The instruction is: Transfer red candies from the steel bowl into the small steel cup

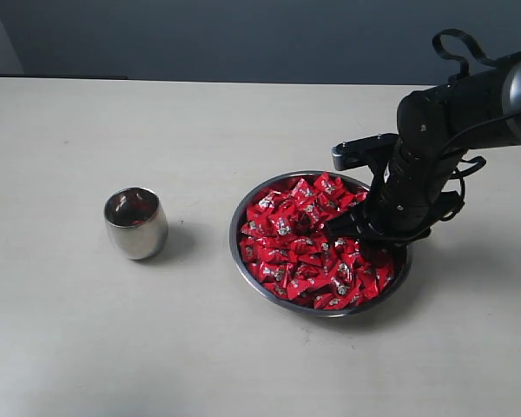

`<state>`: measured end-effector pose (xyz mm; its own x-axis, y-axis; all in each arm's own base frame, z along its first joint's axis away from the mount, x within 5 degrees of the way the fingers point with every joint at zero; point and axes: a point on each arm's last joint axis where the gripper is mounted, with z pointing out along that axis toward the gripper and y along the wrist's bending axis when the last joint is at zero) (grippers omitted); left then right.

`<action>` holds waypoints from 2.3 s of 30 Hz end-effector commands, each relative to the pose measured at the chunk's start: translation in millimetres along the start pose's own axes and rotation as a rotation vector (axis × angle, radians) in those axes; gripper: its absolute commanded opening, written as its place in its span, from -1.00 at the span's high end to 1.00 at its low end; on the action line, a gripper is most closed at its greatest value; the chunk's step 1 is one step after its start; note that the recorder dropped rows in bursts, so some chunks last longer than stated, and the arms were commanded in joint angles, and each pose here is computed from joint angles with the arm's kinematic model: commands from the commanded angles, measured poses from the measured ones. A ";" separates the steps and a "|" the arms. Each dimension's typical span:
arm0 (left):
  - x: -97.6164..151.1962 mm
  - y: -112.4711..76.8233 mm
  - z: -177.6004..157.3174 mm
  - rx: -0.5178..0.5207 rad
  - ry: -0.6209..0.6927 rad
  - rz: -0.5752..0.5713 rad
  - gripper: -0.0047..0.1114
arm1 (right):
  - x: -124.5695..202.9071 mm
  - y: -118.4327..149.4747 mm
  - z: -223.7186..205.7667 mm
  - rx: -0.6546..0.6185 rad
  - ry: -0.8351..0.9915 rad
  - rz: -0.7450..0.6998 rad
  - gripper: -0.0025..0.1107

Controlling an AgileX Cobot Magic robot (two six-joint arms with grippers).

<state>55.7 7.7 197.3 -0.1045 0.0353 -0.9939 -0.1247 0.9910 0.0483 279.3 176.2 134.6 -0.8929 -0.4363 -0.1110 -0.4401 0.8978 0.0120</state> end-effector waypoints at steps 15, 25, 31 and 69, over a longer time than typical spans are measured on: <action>0.5 0.0 -0.1 -0.001 -0.007 0.000 0.91 | -1.4 -1.7 -0.9 0.008 -0.007 -0.005 0.59; 0.5 0.0 -0.1 -0.001 -0.007 0.000 0.91 | -1.4 -1.6 -0.9 0.007 -0.007 -0.002 0.63; 0.7 0.0 -0.1 -0.001 -0.005 0.000 0.91 | -1.8 -1.5 -7.7 0.005 -0.028 -0.003 0.63; 0.7 0.0 -0.1 -0.001 -0.005 0.000 0.91 | -11.6 6.2 -79.2 -0.102 -0.377 -0.024 0.67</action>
<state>55.7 7.7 197.3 -0.1045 0.0353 -0.9939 -0.1247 0.9910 0.0483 278.5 180.0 207.8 -0.8210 -0.3755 -0.4300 -0.4524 0.8874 0.0888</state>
